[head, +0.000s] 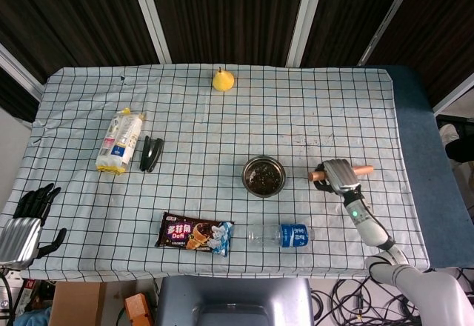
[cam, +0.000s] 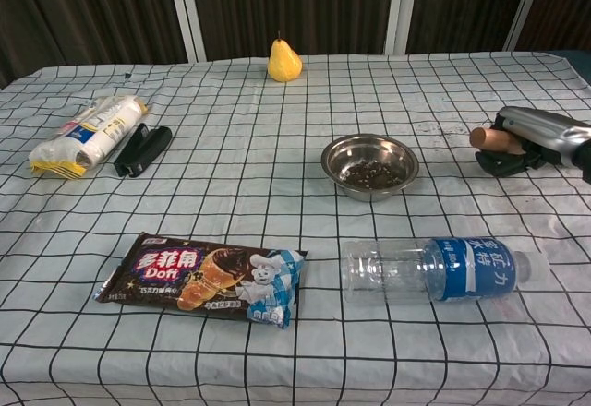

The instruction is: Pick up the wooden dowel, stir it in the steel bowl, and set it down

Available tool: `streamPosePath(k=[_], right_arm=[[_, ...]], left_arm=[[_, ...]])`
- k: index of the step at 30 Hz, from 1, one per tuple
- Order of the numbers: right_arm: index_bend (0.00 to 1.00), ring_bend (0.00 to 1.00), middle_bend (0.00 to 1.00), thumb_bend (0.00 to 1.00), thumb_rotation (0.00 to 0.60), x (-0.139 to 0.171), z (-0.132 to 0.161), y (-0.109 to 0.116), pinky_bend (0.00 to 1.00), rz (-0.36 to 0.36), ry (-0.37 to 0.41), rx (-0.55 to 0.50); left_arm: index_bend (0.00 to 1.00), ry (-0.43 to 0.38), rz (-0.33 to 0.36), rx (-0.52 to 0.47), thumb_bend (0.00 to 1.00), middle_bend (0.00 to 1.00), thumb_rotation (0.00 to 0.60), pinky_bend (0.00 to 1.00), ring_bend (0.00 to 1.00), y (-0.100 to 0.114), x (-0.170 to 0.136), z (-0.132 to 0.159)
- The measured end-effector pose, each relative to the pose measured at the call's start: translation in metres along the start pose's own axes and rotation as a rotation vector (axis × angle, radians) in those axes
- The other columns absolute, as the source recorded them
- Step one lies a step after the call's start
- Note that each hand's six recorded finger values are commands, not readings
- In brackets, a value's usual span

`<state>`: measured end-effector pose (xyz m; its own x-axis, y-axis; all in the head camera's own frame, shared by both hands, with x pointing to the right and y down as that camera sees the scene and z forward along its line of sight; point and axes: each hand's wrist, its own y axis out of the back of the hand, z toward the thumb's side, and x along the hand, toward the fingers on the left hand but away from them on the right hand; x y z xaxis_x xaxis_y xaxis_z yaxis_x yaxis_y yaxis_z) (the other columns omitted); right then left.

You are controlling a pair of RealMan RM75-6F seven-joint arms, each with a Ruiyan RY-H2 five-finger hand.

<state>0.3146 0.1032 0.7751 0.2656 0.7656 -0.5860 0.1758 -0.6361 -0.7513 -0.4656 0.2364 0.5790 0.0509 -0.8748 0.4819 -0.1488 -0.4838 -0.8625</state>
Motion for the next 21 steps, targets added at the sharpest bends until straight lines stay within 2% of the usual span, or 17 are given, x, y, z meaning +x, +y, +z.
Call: streamPosePath(k=[2, 3, 5, 9, 11, 16, 21], right_arm=[[0.23, 0.24, 0.29, 0.56, 0.407, -0.0012, -0.0021, 0.0009, 0.37, 0.0, -0.009, -0.001], [0.18, 0.21, 0.25, 0.51, 0.403, -0.0015, -0.0024, 0.0016, 0.35, -0.002, -0.01, -0.004], [0.12, 0.16, 0.21, 0.44, 0.398, -0.0013, -0.0032, 0.0038, 0.31, -0.005, -0.009, -0.006], [0.03, 0.05, 0.11, 0.37, 0.392, 0.0004, -0.004, 0.0063, 0.24, 0.003, -0.004, -0.005], [0.0, 0.01, 0.07, 0.33, 0.39, 0.0009, -0.0036, 0.0057, 0.21, 0.02, -0.002, -0.002], [0.0, 0.0, 0.04, 0.28, 0.388, 0.003, -0.001, 0.0061, 0.15, 0.054, 0.007, 0.04], [0.0, 0.0, 0.03, 0.25, 0.388, 0.0053, -0.0016, 0.0085, 0.15, 0.077, 0.006, 0.095]], left_arm=[[0.0, 0.006, -0.011, -0.002, 0.38, 0.0, 0.6, 0.07, 0.0, -0.0013, 0.0015, -0.0018], [0.0, 0.009, -0.014, -0.002, 0.38, 0.0, 0.6, 0.07, 0.0, -0.0015, 0.0027, -0.0025], [0.0, 0.009, -0.012, -0.002, 0.38, 0.0, 0.6, 0.07, 0.0, -0.0013, 0.0035, -0.0023], [0.0, -0.002, -0.014, -0.001, 0.38, 0.0, 0.6, 0.07, 0.0, -0.003, 0.0057, 0.001], [0.0, -0.008, -0.018, 0.001, 0.38, 0.0, 0.6, 0.07, 0.0, -0.0043, 0.0062, 0.0026], [0.0, -0.014, -0.011, -0.008, 0.38, 0.0, 0.6, 0.07, 0.0, -0.0034, 0.0067, 0.0037], [0.0, 0.004, 0.003, -0.012, 0.38, 0.0, 0.6, 0.06, 0.0, -0.0013, 0.008, -0.0012]])
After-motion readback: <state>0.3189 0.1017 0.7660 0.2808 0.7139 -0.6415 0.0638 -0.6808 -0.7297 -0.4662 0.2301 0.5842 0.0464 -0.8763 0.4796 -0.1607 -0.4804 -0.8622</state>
